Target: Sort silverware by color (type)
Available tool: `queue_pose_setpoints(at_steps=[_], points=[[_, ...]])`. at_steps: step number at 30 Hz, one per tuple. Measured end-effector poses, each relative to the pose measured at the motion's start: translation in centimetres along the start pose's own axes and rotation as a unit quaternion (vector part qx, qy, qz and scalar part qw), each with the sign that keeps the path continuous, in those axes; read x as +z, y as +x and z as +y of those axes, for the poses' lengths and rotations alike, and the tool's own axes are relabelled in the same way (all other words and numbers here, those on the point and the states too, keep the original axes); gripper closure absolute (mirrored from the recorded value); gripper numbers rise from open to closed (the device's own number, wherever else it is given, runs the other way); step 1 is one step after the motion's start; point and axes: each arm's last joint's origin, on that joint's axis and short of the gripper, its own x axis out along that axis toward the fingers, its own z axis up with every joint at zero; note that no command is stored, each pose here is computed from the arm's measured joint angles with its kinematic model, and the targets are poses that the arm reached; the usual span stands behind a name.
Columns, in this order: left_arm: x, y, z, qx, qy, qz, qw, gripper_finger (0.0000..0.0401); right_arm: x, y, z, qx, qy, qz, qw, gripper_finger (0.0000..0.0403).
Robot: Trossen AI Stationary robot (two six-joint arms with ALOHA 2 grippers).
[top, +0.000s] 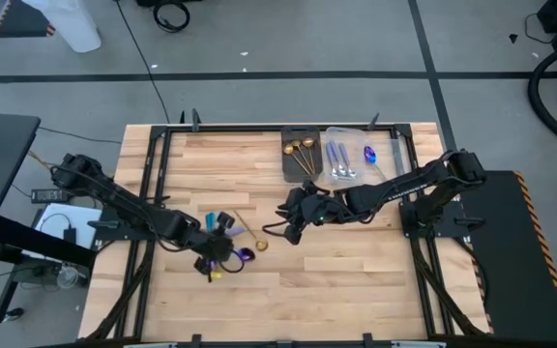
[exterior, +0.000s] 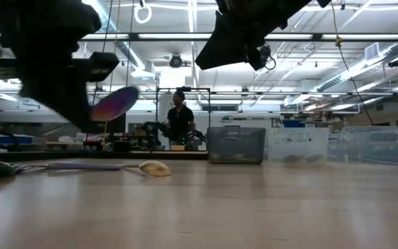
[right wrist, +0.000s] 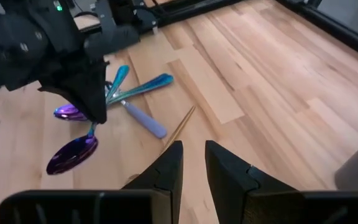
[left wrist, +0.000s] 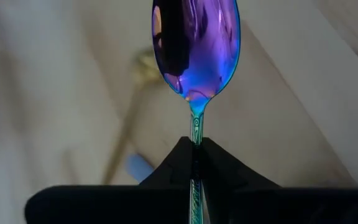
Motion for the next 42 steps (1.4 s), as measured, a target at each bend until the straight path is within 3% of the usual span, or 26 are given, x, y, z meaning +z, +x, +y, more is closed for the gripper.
queue_pose_setpoints(at_steps=[7, 26, 34, 42], points=[[0.8, 0.1, 1.2, 0.08, -0.01, -0.03, 0.996, 0.0376, -0.3, 0.0, -0.1, -0.005, 0.002, 0.012, 1.0, 0.0325], [1.3, 0.5, 4.5, 0.131, -0.057, -0.078, 0.987, 0.0376, -1.9, -0.7, 0.4, -0.026, -0.017, 0.071, 0.997, 0.0325], [1.8, 0.6, 4.9, 0.116, -0.082, -0.117, 0.983, 0.0376, -2.4, -0.8, 0.1, -0.035, -0.041, 0.096, 0.994, 0.0325], [2.4, 0.4, 3.8, 0.089, -0.108, -0.141, 0.98, 0.0376, -2.3, -0.8, 0.1, -0.042, -0.05, 0.087, 0.994, 0.0325]])
